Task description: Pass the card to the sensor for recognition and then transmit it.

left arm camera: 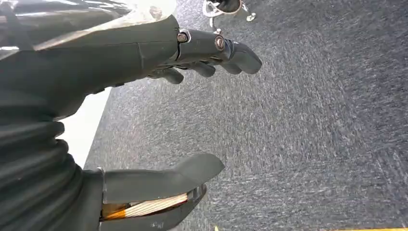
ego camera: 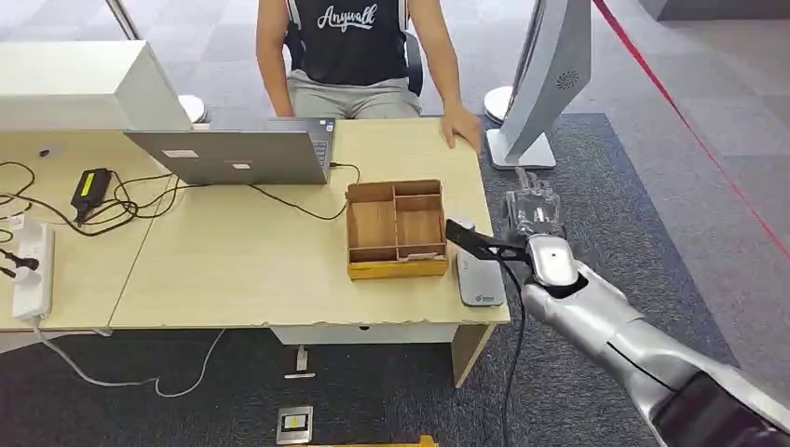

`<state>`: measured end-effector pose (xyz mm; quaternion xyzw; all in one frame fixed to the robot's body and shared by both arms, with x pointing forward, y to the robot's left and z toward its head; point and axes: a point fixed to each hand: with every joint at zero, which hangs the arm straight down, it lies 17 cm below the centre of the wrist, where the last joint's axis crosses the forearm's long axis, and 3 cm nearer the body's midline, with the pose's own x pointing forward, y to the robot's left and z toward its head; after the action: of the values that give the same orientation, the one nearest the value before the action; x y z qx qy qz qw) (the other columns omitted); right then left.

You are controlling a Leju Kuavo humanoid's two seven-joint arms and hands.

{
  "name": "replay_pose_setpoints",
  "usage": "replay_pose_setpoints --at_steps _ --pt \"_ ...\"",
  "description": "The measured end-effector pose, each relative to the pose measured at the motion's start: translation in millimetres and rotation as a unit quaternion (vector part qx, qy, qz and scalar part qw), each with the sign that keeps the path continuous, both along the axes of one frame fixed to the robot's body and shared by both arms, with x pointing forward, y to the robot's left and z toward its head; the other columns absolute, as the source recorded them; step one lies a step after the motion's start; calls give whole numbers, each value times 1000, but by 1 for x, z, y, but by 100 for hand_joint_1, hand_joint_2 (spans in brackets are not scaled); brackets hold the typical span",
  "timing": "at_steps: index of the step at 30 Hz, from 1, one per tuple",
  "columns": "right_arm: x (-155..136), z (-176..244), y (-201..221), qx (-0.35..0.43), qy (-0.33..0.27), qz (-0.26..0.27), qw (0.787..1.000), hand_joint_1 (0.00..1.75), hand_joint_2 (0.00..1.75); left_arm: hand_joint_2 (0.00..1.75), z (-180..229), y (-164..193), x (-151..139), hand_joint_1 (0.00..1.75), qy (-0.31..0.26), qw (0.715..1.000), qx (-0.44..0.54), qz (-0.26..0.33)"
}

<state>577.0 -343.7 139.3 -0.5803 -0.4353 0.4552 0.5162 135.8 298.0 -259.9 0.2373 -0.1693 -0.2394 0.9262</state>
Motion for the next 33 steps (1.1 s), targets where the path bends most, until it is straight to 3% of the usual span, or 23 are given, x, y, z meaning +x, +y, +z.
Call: replay_pose_setpoints --at_steps 15,33 --pt "-15 -33 18 43 14 27 999 175 175 175 1 4 2 0 -6 1000 4 9" --pt "-27 -61 21 105 25 10 994 175 175 175 2 8 1 0 -8 1000 10 18"
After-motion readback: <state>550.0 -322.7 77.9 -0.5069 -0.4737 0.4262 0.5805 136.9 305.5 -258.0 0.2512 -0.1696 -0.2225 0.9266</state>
